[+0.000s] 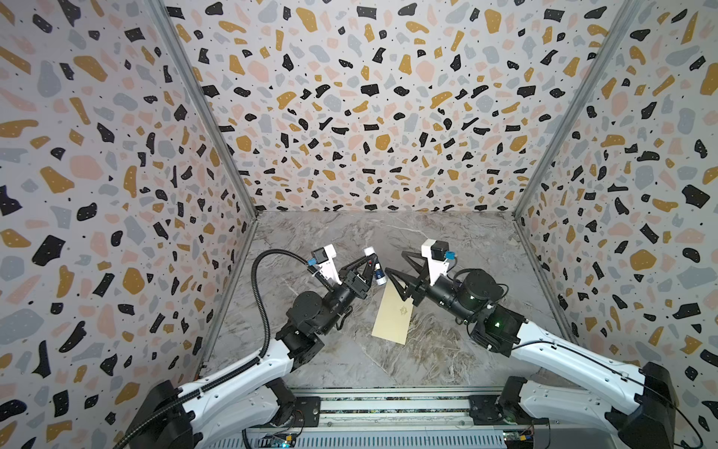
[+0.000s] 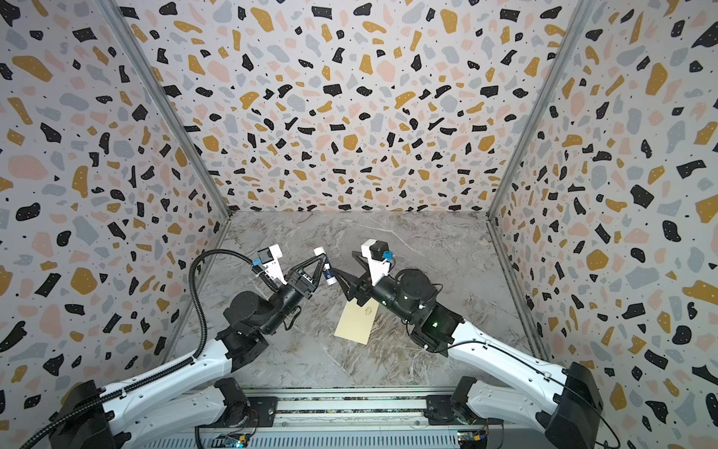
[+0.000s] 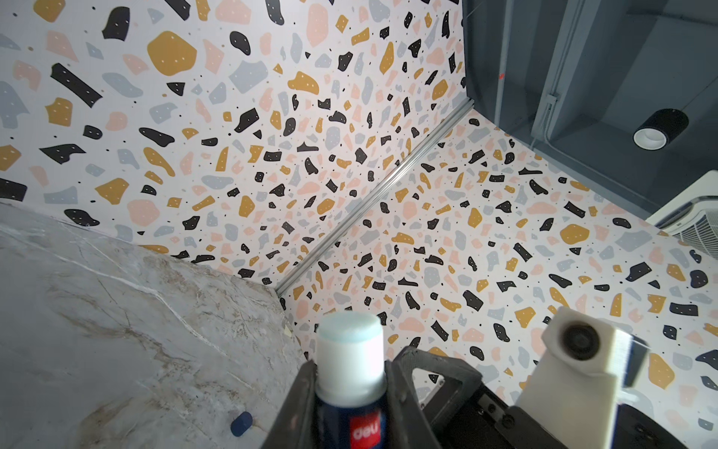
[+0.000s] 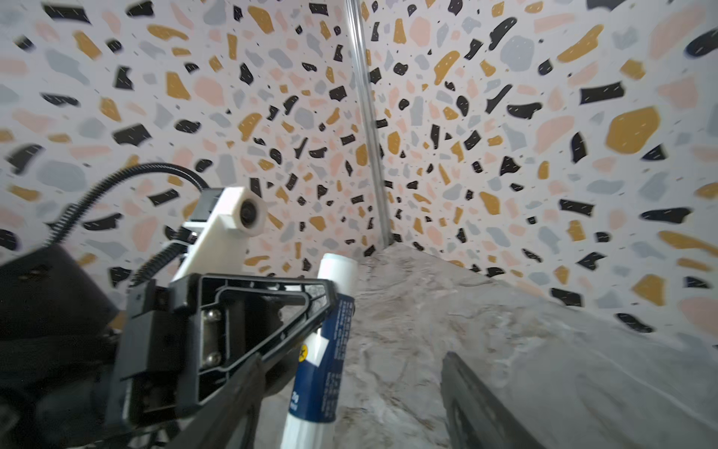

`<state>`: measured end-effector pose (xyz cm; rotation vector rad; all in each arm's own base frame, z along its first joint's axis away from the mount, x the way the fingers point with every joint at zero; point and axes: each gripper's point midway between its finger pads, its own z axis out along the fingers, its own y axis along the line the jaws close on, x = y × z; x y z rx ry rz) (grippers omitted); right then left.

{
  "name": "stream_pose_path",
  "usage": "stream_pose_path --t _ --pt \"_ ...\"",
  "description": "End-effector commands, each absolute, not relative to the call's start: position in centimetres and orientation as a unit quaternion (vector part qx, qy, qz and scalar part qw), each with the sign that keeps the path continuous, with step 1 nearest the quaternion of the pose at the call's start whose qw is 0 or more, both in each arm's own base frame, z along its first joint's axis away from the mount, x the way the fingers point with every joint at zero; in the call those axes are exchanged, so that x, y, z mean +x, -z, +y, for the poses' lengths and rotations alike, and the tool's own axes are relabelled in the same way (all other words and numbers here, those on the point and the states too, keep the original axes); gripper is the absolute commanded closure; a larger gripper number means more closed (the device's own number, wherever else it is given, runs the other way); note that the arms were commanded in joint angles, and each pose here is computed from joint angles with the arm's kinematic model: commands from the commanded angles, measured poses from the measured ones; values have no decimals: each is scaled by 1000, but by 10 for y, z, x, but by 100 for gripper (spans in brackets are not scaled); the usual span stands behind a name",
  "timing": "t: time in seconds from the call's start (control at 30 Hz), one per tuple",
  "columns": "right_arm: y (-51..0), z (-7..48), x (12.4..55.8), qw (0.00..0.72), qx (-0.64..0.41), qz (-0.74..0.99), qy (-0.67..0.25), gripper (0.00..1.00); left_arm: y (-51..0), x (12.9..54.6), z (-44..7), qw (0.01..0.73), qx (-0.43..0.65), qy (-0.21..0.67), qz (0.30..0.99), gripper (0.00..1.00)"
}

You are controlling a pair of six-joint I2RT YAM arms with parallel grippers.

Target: Place the letter into the envelope and seal it

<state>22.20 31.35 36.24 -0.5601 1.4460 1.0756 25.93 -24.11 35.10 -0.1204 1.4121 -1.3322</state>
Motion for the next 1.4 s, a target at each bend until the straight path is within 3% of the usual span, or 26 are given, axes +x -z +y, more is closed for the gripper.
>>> stream_pose_path --t 0.0,0.33,1.37 --pt "-377 318 188 481 -237 571 -622 27 -390 247 -238 569 -45 608 552 100" --pt "-351 325 176 372 -215 560 -709 30 -394 246 -237 568 -48 615 544 100" --pt "-348 336 203 382 -180 572 -703 42 -395 245 -237 563 -50 622 542 100"
